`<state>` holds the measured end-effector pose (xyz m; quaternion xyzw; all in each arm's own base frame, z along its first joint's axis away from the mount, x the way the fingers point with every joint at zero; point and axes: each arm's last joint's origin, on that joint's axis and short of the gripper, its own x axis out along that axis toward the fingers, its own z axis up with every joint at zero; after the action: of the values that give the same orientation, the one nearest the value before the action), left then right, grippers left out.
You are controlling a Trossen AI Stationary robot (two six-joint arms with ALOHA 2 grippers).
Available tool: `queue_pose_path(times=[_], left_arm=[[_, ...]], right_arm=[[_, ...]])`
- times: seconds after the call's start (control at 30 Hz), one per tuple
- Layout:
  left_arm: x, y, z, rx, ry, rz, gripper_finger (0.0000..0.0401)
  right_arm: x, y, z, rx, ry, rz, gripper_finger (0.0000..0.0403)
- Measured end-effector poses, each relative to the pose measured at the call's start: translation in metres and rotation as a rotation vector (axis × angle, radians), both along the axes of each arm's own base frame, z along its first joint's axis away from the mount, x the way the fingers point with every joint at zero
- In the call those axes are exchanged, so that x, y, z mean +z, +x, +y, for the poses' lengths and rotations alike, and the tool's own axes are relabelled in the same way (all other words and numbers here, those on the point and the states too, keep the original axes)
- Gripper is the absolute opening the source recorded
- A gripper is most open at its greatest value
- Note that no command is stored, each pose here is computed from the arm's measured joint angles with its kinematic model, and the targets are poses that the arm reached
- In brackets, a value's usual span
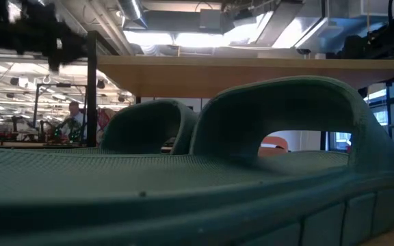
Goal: Pick and place slides into the shelf
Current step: Put the left green slipper on the shelf
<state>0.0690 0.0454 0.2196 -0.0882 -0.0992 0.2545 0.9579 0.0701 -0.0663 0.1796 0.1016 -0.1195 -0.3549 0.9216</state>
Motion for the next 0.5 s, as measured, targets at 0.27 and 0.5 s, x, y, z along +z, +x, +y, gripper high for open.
queue_pose_path(times=[0.27,0.5], left_arm=[[0.086,-0.010,-0.017,-0.120,0.322,-0.040,0.0188],[0.142,0.032,-0.015,-0.290,0.517,0.117,0.0188]], right_arm=[[0.000,0.000,0.000,0.000,0.001,-0.001,0.0291],[0.000,0.000,0.000,0.000,0.002,0.001,0.0291]])
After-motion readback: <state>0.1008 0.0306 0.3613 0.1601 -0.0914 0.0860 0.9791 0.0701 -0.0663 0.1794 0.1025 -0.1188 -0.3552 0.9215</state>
